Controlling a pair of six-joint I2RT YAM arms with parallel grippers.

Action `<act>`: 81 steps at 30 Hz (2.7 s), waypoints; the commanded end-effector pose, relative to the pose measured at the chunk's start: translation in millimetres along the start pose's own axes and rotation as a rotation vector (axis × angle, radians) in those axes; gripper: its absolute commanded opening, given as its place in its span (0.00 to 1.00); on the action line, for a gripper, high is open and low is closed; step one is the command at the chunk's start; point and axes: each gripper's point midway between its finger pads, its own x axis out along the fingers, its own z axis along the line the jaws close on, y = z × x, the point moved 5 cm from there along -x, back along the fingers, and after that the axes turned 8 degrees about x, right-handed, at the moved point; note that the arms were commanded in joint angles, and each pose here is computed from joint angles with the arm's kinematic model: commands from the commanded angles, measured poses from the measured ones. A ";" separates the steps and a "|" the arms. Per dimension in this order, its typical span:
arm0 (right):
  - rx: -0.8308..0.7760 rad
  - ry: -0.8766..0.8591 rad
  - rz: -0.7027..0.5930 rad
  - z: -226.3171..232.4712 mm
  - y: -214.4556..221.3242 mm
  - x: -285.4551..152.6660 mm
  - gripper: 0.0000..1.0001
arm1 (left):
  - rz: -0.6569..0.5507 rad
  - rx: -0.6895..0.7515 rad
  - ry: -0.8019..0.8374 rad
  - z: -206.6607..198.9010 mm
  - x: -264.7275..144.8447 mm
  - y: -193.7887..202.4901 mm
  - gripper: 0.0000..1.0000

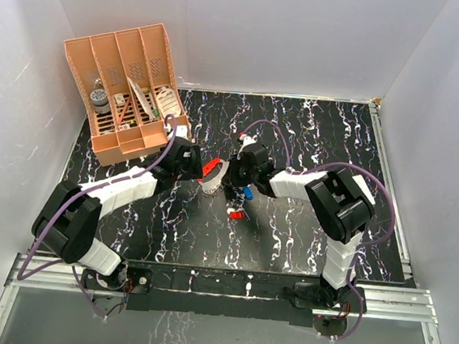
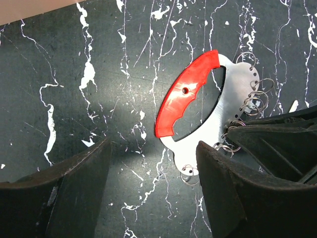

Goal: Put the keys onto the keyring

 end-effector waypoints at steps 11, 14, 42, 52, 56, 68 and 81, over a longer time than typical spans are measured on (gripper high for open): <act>-0.201 -0.067 -0.259 31.3 -63.9 -24.0 0.00 | -0.072 -0.063 0.044 5.1 -12.1 -22.7 0.82; -0.282 -0.077 -0.300 38.6 -76.4 -34.0 0.00 | -0.088 -0.082 0.105 2.1 -14.4 -34.2 0.87; -0.185 -0.113 -0.348 76.2 -120.0 -70.2 0.00 | -0.228 -0.228 0.395 -17.8 -42.2 -65.8 0.91; 0.053 -0.144 -0.430 85.6 -131.4 -82.7 0.00 | -0.316 -0.381 0.429 -18.1 -66.7 -84.6 0.93; 0.134 -0.156 -0.469 83.7 -129.8 -87.3 0.00 | -0.288 -0.424 0.482 -26.3 -65.1 -85.7 0.93; 0.218 -0.132 -0.631 72.4 -139.2 -95.3 0.00 | -0.243 -0.511 0.585 -38.4 -64.6 -80.7 0.93; 0.199 -0.377 -0.574 94.5 -123.3 -79.8 0.00 | -0.210 -0.576 0.609 -45.1 -50.9 -82.4 0.94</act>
